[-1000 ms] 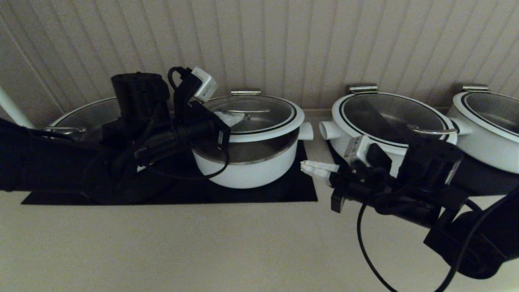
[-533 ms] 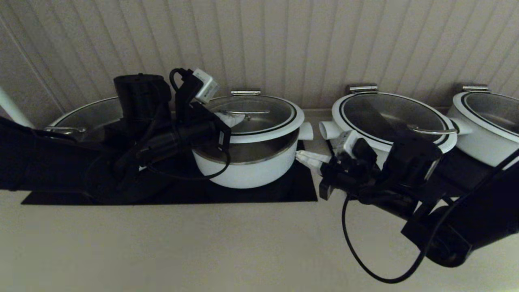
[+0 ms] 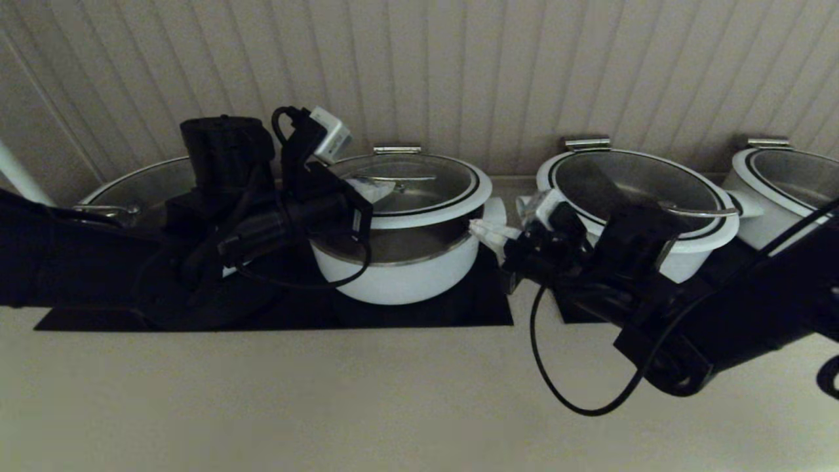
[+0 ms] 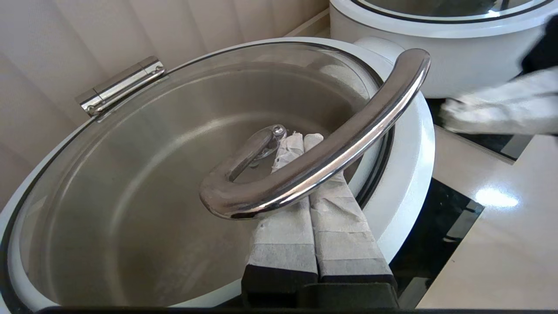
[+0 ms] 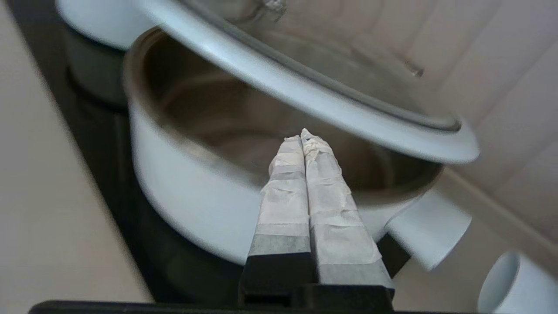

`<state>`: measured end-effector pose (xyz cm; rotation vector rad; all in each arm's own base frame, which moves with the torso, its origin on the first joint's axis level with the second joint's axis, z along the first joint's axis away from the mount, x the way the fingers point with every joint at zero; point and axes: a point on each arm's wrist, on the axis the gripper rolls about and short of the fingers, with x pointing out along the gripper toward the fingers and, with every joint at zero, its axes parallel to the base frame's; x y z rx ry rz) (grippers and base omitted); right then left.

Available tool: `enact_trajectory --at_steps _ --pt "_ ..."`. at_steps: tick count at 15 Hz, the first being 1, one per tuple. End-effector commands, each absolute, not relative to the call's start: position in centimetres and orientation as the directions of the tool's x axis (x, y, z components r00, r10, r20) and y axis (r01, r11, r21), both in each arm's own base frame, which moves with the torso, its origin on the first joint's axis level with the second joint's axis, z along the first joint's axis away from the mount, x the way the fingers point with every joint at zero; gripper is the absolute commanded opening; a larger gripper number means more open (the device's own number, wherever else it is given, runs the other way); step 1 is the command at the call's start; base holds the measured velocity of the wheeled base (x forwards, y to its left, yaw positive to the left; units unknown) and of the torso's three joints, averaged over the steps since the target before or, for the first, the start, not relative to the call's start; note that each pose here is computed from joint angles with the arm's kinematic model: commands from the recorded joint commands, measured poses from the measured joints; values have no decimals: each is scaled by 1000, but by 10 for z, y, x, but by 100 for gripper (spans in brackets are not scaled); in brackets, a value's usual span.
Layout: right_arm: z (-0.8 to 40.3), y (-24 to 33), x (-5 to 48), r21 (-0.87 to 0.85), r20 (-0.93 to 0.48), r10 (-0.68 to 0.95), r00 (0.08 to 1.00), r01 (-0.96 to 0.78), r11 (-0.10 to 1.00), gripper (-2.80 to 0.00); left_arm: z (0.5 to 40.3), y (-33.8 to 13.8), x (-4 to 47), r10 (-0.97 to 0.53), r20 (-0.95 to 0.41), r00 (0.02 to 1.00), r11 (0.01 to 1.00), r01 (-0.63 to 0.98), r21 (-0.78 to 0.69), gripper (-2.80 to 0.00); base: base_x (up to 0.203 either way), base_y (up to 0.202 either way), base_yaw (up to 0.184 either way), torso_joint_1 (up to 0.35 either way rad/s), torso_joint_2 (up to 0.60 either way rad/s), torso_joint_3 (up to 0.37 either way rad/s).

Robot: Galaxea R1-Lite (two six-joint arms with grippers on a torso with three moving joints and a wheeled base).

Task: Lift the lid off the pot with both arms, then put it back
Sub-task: Hold the pot lid with the right arm

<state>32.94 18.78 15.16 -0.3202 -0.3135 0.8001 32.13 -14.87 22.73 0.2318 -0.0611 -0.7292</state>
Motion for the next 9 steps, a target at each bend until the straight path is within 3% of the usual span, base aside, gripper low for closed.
enact_trajectory --at_steps 1,9 --pt "148 194 341 -397 162 731 663 -634 664 -280 229 -148 321 -667 -16 745 722 651 235 -280 0 0 0 0 0 0" --pt "146 205 363 -399 196 711 675 -607 687 -280 229 -148 320 -668 -17 744 721 653 234 -280 0 0 0 0 0 0"
